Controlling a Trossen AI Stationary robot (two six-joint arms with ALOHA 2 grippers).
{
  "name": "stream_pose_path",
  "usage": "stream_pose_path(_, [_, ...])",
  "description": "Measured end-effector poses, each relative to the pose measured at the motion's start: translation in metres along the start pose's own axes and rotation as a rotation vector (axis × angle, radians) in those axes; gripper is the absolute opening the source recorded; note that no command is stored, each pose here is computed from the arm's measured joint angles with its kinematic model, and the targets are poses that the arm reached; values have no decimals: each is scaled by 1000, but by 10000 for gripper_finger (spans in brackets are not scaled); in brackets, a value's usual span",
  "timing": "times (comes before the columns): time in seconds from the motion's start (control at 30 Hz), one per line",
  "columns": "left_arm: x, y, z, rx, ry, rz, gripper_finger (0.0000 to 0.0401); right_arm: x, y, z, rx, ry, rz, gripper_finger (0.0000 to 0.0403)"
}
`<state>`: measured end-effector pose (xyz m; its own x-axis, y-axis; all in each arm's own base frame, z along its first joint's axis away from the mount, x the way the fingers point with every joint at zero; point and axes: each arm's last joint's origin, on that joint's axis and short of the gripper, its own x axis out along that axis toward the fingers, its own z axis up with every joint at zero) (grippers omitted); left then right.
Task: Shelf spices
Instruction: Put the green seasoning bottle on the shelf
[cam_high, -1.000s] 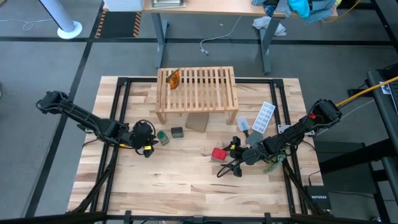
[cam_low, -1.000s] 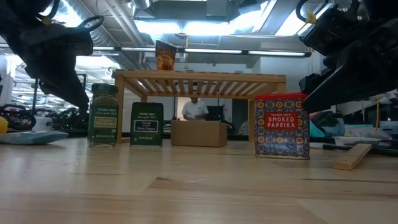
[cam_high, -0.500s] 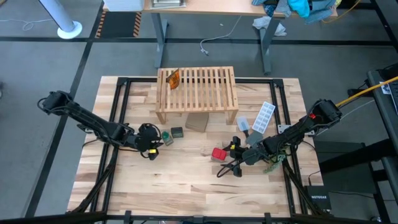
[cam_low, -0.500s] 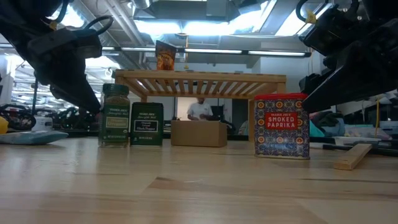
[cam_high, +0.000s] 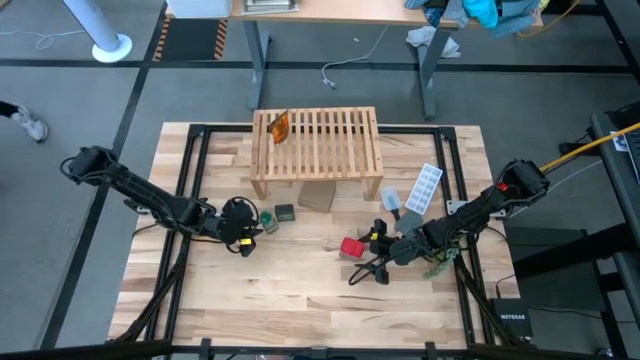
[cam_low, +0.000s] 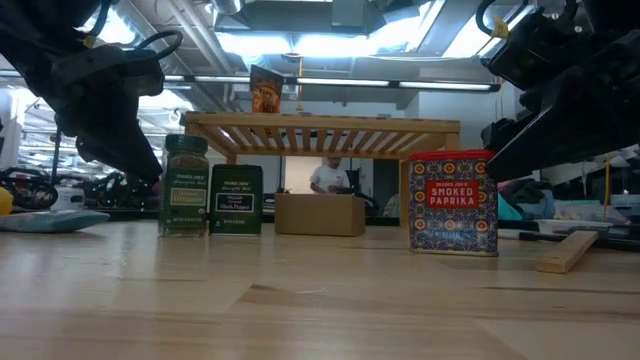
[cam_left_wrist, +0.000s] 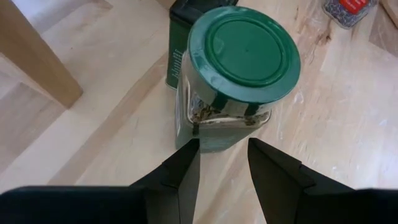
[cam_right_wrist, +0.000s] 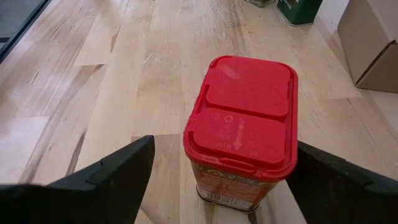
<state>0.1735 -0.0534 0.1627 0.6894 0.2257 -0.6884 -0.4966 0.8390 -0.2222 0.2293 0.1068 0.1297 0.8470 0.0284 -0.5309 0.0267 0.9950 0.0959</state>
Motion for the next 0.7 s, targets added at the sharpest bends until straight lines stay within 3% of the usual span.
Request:
stream_pose_path(0.27, [0,-2,-2,-29,76,-73,127,0,0,0,0,0,0,342])
stream_pose_path(0.7, [2,0,-2,-62,24,2,127,0,0,0,0,0,0,342])
